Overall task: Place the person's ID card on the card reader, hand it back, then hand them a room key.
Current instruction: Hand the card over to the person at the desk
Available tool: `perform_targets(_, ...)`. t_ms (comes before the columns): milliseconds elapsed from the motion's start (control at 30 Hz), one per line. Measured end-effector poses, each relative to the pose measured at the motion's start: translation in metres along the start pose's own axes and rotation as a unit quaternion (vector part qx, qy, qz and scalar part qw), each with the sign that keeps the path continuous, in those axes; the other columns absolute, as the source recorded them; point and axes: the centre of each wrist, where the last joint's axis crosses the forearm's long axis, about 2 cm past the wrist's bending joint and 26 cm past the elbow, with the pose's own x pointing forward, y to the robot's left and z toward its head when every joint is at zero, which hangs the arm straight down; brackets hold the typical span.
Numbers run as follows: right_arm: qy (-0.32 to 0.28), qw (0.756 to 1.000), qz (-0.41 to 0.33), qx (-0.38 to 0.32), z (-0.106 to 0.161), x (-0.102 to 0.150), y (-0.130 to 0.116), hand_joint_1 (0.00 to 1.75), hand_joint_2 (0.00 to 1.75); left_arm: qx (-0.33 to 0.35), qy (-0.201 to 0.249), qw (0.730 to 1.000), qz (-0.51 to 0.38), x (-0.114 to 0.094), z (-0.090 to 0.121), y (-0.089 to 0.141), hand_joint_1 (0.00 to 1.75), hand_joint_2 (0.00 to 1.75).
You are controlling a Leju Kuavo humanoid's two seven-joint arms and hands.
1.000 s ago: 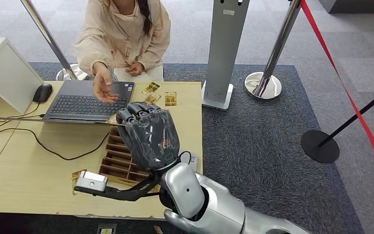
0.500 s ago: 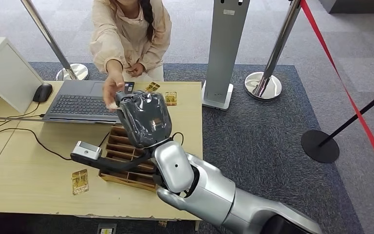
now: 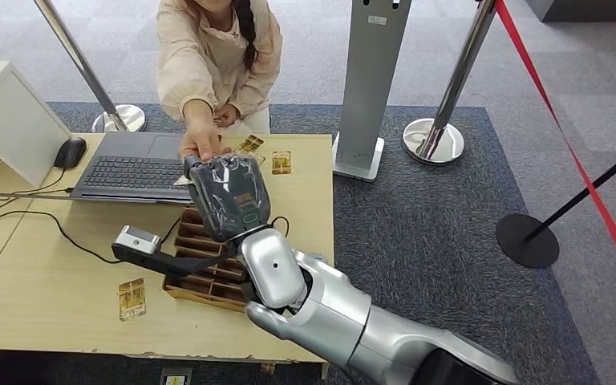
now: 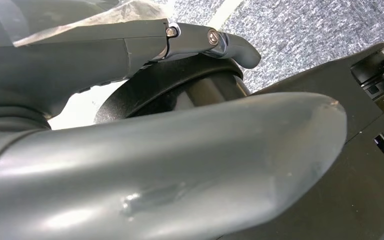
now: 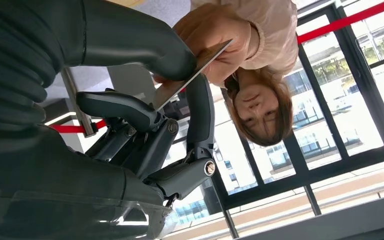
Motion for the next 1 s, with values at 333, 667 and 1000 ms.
perform_targets(333, 0.004, 1.0, -0.001, 0.015, -0.001, 0.005, 0.009, 0.0, 1.75, 0.0, 0.0, 1.0, 0.001, 0.0, 0.0, 0.0, 0.0, 0.0)
perform_targets(667, 0.001, 1.0, -0.027, -0.003, 0.0, 0.006, 0.01, 0.0, 1.75, 0.001, 0.003, 1.0, 0.005, 0.0, 0.0, 0.0, 0.0, 0.0)
perform_targets(1000, 0.003, 0.997, -0.045, -0.057, 0.024, -0.004, -0.015, 0.0, 1.75, 0.009, 0.004, 1.0, 0.01, -0.002, 0.0, -0.002, 0.0, 0.0)
